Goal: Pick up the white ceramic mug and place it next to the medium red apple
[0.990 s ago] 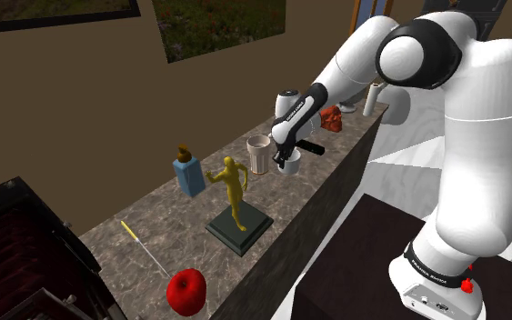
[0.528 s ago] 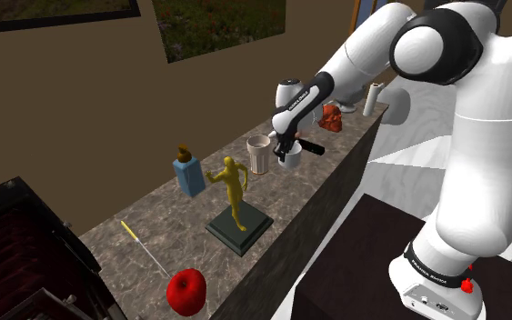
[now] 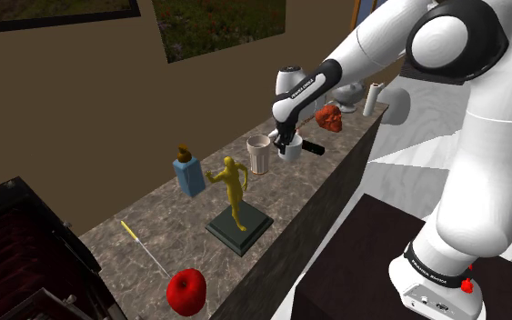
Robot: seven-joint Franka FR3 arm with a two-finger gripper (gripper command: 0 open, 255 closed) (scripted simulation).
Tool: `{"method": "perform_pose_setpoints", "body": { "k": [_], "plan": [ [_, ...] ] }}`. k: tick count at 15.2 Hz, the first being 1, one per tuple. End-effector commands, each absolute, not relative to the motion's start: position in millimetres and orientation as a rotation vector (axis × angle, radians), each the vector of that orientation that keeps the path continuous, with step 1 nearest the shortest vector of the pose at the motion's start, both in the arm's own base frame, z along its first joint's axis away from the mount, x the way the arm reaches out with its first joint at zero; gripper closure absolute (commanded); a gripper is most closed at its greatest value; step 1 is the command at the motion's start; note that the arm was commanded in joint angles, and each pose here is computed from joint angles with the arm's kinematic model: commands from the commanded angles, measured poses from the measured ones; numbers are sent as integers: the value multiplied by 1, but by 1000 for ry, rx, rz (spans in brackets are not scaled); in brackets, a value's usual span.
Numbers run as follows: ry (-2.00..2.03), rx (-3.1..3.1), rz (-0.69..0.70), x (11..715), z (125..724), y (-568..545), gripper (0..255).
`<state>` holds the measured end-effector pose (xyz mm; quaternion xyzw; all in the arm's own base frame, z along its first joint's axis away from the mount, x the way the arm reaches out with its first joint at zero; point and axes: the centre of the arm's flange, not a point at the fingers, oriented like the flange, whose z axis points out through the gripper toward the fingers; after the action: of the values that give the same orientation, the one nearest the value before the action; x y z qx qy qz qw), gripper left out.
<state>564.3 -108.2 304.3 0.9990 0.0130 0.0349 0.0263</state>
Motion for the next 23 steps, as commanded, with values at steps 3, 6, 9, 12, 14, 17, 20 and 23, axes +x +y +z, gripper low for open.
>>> {"method": "perform_pose_setpoints", "body": {
  "k": [3,6,9,12,14,17,20,23],
  "plan": [
    [40,3087,107,564,325,-108,255],
    [40,3087,107,564,341,-108,255],
    [40,3087,107,564,357,-108,255],
    [40,3087,107,564,366,-95,255],
    [40,3087,107,565,366,-69,255],
    [40,3087,107,566,366,-29,255],
    [40,3087,107,567,366,10,255],
    [40,3087,107,569,366,50,255]
  ]
}}
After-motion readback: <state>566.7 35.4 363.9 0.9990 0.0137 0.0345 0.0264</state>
